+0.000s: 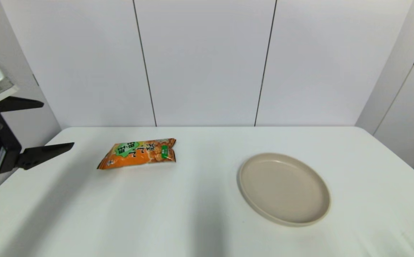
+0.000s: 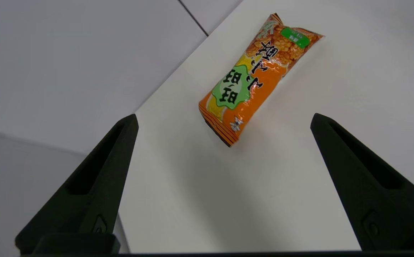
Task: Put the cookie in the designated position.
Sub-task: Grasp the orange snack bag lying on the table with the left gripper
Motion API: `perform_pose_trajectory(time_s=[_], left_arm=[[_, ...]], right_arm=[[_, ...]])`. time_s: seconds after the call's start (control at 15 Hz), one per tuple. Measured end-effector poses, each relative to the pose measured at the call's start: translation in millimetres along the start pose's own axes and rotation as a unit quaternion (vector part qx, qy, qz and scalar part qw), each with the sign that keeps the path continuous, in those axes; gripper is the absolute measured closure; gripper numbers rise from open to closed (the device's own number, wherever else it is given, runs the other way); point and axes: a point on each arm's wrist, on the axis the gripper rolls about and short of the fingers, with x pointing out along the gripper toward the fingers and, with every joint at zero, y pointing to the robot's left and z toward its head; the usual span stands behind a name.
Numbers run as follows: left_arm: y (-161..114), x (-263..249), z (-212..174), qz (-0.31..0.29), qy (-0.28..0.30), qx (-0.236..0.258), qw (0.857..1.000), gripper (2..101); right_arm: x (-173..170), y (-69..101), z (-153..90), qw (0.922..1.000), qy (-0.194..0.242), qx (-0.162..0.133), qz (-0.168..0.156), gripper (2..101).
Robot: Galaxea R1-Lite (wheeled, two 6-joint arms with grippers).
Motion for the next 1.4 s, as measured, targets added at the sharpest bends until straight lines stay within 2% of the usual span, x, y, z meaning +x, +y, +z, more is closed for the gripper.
perform_pose_trajectory(time_s=[0.13,0.27,0.4,0.53,0.73,0.93,1.27,1.33,1.4], left_arm=[[18,32,3,-0.071,0.044,0.055,0.995,5.4],[29,67,1,-0.144,0.080,0.095,0.982,5.4],[36,109,-6,-0.206,0.102,0.116,0.966,5.4],[39,155,-12,-0.243,0.109,0.125,0.956,5.4],[36,220,-19,-0.271,0.112,0.124,0.948,5.4],[26,265,-28,-0.287,0.126,0.087,0.946,5.4],[10,290,-45,-0.320,0.147,0.069,0.933,5.4],[7,290,-48,-0.330,0.154,0.064,0.929,9.8],[5,290,-49,-0.337,0.158,0.060,0.926,18.9]], right_arm=[[0,0.0,0,1.0000,0.000,0.001,0.000,4.6],[0,0.0,0,1.0000,0.000,0.000,0.000,4.6],[0,0.0,0,1.0000,0.000,0.001,0.000,4.6],[0,0.0,0,1.0000,0.000,0.000,0.000,4.6],[0,0.0,0,1.0000,0.000,0.000,0.000,4.6],[0,0.0,0,1.0000,0.000,0.000,0.000,4.6],[0,0.0,0,1.0000,0.000,0.001,0.000,4.6],[0,0.0,0,1.0000,0.000,0.000,0.000,4.6],[0,0.0,0,1.0000,0.000,0.000,0.000,4.6]])
